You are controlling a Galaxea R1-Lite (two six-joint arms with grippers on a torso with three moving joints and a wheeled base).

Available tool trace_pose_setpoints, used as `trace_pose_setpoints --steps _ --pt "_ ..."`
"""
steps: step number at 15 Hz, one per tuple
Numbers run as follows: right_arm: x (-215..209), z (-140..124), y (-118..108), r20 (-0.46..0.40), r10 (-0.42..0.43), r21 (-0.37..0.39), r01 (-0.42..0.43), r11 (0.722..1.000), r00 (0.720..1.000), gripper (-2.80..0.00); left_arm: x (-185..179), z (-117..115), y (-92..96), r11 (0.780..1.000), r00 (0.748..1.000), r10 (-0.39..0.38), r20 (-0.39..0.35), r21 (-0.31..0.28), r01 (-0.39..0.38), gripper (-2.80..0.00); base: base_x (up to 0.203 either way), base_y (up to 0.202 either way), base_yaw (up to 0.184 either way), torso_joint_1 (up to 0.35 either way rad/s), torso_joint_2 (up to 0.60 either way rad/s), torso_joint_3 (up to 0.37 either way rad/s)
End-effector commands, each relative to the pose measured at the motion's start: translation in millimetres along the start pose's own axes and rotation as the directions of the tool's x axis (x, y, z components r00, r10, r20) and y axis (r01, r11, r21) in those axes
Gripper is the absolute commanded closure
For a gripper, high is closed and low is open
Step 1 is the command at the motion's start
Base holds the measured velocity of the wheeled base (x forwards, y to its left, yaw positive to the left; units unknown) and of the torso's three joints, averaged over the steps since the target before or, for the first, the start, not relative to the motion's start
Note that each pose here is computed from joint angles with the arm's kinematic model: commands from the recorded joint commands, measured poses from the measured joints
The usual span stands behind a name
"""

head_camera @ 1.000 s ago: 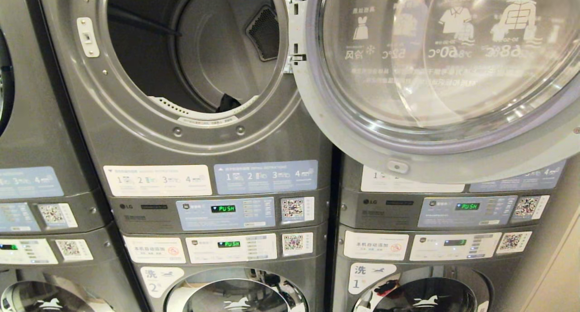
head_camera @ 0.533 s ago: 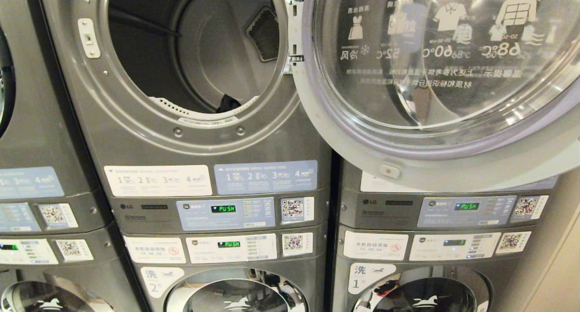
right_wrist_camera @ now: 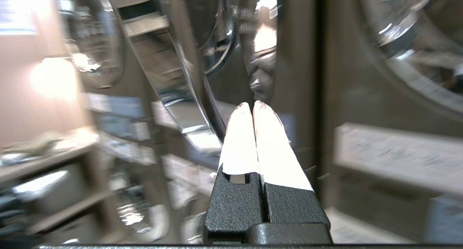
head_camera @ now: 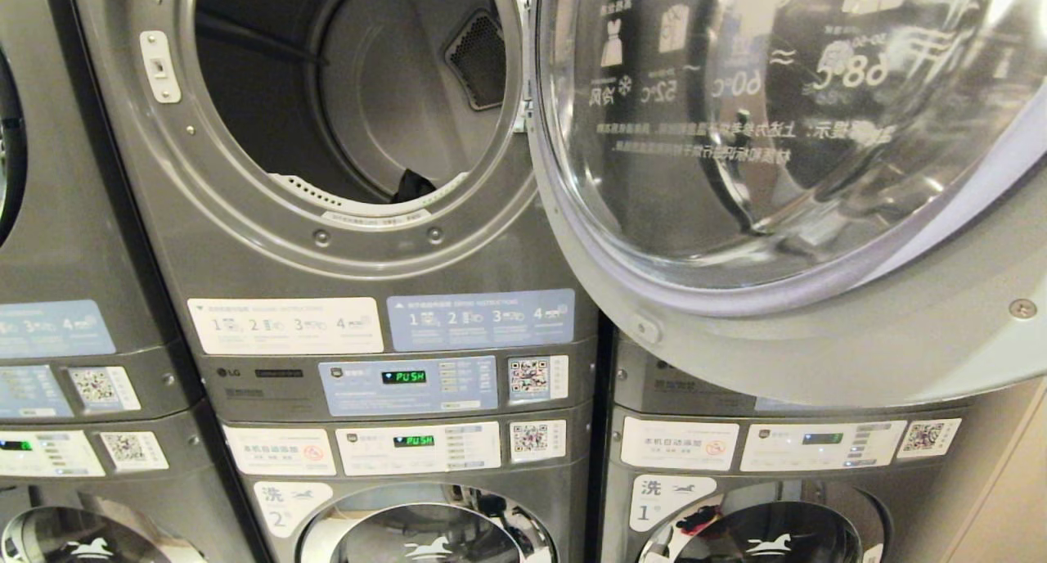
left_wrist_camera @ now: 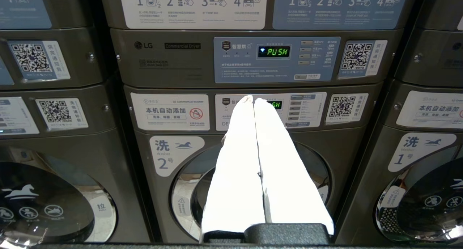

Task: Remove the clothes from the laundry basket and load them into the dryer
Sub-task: Close the dryer

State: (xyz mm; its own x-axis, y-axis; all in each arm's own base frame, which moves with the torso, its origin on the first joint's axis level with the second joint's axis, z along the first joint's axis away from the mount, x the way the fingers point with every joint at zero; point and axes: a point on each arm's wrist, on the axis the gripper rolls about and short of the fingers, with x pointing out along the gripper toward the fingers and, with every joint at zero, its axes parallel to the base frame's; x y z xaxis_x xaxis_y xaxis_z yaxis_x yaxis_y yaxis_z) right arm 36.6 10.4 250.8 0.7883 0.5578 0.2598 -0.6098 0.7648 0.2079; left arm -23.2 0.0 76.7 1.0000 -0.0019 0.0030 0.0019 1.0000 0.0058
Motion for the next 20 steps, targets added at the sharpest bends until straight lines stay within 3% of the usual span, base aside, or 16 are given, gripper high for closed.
trace_pose_setpoints --steps 1,8,11,15,20 --pt "-15 0 14 0.022 0.010 0.012 -0.010 1.000 1.000 0.00 0 0 0.0 1.000 1.000 0.000 0.002 0.000 0.000 0.00 0.000 0.000 0.000 0.000 0.00 0.000" --pt "22 29 -5 -0.046 0.056 0.029 -0.055 0.998 0.997 0.00 0 0 0.0 1.000 1.000 0.000 0.002 0.000 0.000 0.00 0.000 0.000 0.000 0.000 0.00 0.000" --pt "55 37 -23 -0.117 0.143 0.001 -0.144 0.990 0.983 0.00 0 0 0.0 1.000 1.000 0.000 0.000 0.000 0.000 0.00 0.000 0.000 0.000 0.000 0.00 0.000" --pt "90 29 -13 -0.187 0.383 0.045 -0.381 0.923 0.905 0.00 0 0 0.0 1.000 1.000 0.000 0.000 0.000 0.000 0.00 0.000 0.000 0.000 0.000 0.00 0.000" --pt "139 25 -6 -0.200 0.518 0.076 -0.514 0.855 0.832 0.00 0 0 0.0 1.000 1.000 0.000 0.000 0.000 0.000 0.00 0.000 0.000 0.000 0.000 0.00 0.000"
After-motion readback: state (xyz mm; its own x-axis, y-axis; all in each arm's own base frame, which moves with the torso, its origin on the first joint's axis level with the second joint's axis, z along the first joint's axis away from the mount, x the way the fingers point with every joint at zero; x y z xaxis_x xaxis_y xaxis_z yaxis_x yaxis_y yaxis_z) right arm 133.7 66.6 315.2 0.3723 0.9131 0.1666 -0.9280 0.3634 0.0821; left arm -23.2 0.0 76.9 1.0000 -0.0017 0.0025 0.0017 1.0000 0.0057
